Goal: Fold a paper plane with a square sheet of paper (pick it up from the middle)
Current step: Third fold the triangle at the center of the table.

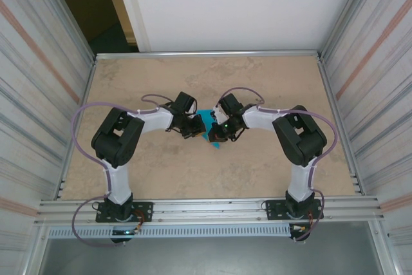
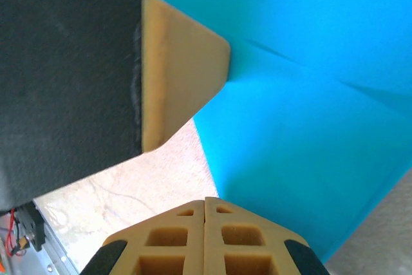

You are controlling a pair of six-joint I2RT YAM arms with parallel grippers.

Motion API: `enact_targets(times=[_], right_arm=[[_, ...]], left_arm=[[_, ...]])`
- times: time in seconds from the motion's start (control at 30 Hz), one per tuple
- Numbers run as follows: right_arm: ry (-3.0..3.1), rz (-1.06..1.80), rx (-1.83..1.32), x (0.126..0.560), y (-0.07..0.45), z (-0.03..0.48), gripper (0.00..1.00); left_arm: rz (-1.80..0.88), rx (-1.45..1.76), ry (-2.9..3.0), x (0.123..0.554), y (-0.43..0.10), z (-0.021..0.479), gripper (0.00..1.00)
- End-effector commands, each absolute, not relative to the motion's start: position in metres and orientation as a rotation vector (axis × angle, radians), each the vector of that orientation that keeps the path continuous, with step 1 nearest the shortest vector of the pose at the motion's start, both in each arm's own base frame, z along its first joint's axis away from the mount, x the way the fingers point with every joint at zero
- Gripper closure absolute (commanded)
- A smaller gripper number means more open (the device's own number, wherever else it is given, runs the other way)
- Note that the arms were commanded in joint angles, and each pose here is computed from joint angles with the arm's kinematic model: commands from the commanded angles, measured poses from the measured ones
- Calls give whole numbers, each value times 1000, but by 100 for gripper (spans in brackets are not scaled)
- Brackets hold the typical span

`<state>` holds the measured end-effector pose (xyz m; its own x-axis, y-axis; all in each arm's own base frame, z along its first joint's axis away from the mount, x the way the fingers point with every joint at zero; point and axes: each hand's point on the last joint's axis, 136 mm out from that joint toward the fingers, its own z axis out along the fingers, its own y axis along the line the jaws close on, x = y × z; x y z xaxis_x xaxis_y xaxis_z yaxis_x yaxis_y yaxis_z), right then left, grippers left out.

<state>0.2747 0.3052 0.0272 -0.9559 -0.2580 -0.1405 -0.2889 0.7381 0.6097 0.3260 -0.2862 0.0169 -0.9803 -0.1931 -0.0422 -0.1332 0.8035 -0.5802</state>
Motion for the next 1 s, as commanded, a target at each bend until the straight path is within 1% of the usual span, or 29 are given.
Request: enact_targets(times=[0.0,0.3,0.63,0.83,0.9,0.97], right_arm=[[2936,991,-497,256,295,22,97],[2977,958,-453,250,282,7,97],[2920,1053,-435,241,276,24,96],[2981,994,-385,232,260,6,96],[2944,1017,-386,235,262,16,96],[2858,1062,-399,241,268,37,96]], left_arm=[[-658,-340,3071,296,-252,-34,92],[-653,-339,3078,295,-251,-35,91],[-656,-332,3079,296,-251,-34,91],[-664,-325,3076,297,-253,-33,92],[-671,-321,3074,298,-254,-32,92],[-677,-320,3074,297,-254,-31,91]])
